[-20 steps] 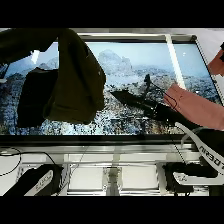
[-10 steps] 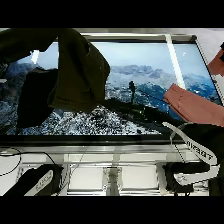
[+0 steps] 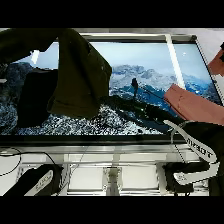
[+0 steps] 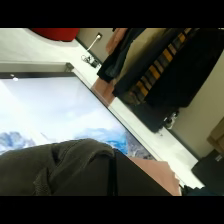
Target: Fold the clothes and pants, and hang the long-sleeved shirts on hangers.
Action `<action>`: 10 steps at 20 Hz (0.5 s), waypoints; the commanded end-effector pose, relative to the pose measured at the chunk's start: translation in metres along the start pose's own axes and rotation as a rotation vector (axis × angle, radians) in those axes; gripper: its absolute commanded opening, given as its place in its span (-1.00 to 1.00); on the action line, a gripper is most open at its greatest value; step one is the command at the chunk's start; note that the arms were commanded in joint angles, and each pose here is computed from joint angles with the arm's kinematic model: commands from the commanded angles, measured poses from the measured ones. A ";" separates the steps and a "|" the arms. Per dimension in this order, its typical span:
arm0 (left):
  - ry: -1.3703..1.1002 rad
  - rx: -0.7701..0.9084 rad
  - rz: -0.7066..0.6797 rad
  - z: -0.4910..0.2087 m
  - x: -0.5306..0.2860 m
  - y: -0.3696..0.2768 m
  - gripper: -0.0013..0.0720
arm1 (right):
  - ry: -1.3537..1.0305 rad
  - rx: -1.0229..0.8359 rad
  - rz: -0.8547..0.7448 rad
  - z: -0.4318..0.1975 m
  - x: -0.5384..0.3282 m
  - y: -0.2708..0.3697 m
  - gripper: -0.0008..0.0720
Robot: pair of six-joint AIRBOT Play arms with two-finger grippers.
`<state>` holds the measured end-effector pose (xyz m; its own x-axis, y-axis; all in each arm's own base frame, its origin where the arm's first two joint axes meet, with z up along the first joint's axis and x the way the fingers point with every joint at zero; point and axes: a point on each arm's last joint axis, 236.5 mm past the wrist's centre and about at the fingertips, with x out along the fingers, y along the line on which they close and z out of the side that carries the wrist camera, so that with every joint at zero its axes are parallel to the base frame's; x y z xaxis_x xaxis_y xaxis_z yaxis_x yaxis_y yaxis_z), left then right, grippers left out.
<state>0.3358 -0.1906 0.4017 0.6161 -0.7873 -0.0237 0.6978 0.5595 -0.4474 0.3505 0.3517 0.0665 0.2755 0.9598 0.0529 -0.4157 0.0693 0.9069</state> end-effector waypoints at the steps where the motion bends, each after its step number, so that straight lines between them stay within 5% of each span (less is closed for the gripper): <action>1: -0.001 0.001 0.000 0.000 0.000 0.000 -0.89 | 0.004 -0.009 0.016 0.001 -0.001 0.003 0.33; 10: 0.005 0.001 -0.003 -0.001 -0.001 -0.001 -0.89 | -0.029 -0.056 0.021 0.015 -0.010 0.002 0.33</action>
<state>0.3344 -0.1913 0.4009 0.6117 -0.7906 -0.0274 0.6998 0.5570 -0.4473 0.3590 0.3391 0.0723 0.2900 0.9540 0.0760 -0.4556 0.0678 0.8876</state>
